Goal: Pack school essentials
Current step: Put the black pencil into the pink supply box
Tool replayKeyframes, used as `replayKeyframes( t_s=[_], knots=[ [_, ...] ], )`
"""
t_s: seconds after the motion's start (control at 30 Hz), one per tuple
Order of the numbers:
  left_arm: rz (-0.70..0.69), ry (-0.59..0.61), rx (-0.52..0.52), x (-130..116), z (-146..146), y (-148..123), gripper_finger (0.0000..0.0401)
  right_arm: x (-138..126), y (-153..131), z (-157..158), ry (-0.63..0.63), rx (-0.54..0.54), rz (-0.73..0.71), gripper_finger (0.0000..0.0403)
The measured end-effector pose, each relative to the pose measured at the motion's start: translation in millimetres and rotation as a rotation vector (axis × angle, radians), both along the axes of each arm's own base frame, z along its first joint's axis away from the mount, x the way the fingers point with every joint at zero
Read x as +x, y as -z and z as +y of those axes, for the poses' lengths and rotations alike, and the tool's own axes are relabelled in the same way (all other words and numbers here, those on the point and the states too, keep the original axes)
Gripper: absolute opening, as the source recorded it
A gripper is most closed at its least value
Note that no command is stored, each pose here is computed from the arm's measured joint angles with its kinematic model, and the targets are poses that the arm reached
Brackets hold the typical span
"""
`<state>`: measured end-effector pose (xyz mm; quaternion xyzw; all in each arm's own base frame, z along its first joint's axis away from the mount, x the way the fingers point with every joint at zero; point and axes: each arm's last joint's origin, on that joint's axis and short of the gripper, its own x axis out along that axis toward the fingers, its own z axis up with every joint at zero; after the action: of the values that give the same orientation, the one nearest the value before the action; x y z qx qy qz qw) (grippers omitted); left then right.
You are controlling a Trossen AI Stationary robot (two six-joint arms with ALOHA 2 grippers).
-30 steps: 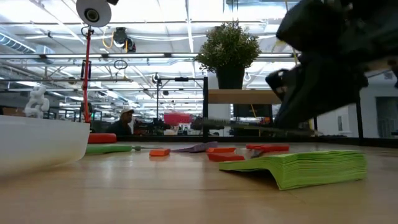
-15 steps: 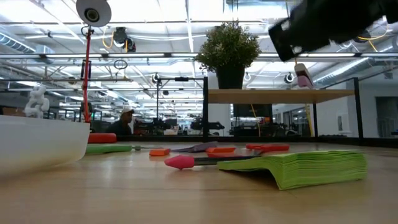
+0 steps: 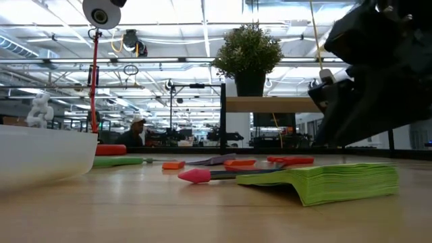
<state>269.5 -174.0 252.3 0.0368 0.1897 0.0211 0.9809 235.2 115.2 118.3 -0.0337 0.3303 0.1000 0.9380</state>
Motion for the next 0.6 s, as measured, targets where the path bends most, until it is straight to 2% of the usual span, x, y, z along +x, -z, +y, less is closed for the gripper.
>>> replayKeyframes(
  t_s=[0.13,0.47,0.6],
  knots=[
    [0.002,-0.001,0.003,0.7,0.7,0.5,0.0150,-0.7,4.5,-4.2,0.013,0.022,-0.043,0.0129],
    [0.004,0.016,-0.011,2.2,1.8,0.1,0.0150,7.9,37.6,-12.9,0.013,0.062,0.060,0.0128],
    [0.004,0.016,-0.011,2.2,1.9,0.0,0.0150,8.3,40.2,-17.4,0.022,0.081,0.094,0.0104]
  ],
)
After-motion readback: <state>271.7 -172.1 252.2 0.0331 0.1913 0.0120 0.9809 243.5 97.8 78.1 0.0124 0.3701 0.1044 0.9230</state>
